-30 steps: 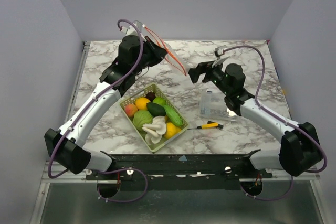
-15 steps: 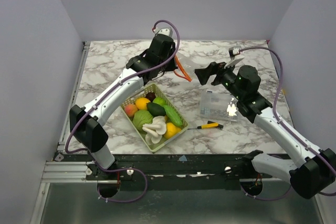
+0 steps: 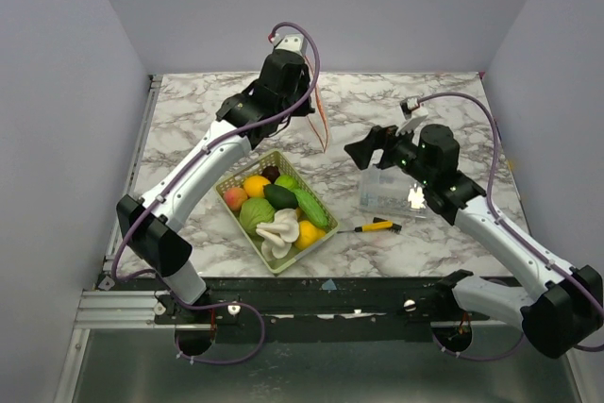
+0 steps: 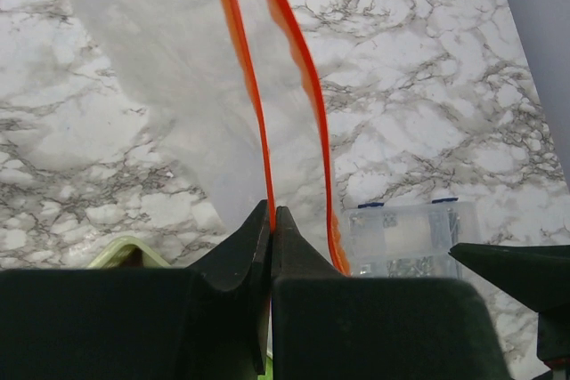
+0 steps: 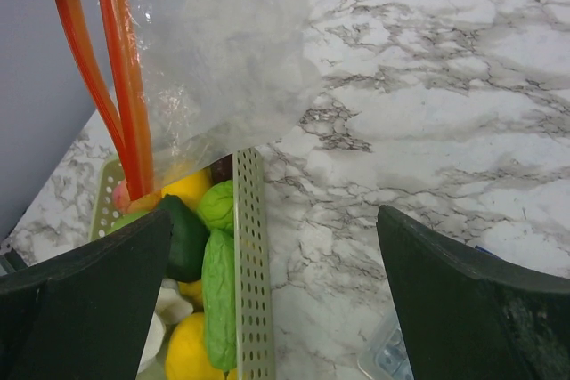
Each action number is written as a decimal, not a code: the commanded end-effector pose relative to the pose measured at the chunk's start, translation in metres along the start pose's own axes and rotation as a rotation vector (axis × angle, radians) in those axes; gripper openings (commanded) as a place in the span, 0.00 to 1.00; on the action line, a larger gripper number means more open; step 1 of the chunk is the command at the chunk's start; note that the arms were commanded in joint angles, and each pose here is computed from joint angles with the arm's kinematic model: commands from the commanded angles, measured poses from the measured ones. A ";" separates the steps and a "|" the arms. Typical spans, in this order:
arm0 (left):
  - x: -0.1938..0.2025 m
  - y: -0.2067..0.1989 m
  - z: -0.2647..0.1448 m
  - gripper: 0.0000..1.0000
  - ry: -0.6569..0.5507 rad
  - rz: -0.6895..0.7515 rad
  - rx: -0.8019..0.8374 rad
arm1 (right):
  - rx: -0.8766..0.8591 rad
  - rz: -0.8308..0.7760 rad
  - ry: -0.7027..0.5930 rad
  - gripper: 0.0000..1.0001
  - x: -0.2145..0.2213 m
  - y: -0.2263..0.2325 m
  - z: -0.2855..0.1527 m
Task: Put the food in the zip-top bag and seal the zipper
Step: Adjust the zipper food storage bag at the center of the board.
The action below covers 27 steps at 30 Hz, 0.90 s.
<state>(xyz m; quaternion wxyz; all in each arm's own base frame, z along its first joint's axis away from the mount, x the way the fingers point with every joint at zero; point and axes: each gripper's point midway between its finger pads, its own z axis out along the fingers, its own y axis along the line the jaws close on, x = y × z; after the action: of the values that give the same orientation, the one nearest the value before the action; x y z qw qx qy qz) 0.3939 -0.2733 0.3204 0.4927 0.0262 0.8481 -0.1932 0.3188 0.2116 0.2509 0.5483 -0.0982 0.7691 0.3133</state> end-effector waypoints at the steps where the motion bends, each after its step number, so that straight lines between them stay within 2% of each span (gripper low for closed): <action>1: -0.017 0.007 -0.019 0.00 -0.021 0.083 -0.021 | 0.008 -0.002 -0.046 1.00 -0.027 0.005 0.000; 7: 0.028 -0.019 0.002 0.00 0.108 0.031 0.136 | 0.011 0.069 -0.088 0.99 -0.055 0.013 0.015; 16: 0.060 -0.051 0.030 0.00 0.195 -0.111 0.285 | 0.122 0.112 -0.101 0.96 -0.058 -0.003 0.029; 22: 0.074 -0.069 0.041 0.00 0.253 -0.187 0.368 | 0.231 0.069 -0.074 0.90 -0.051 -0.021 0.029; 27: 0.079 -0.077 0.045 0.00 0.275 -0.230 0.405 | 0.298 0.040 -0.060 0.79 -0.051 -0.030 0.032</action>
<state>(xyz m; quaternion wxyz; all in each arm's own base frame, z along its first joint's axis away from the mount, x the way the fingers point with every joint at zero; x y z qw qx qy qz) 0.3762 -0.3555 0.2483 0.3488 0.0561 0.8643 -0.3579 0.3698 0.2075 0.2790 0.5684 -0.0033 0.7813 0.2577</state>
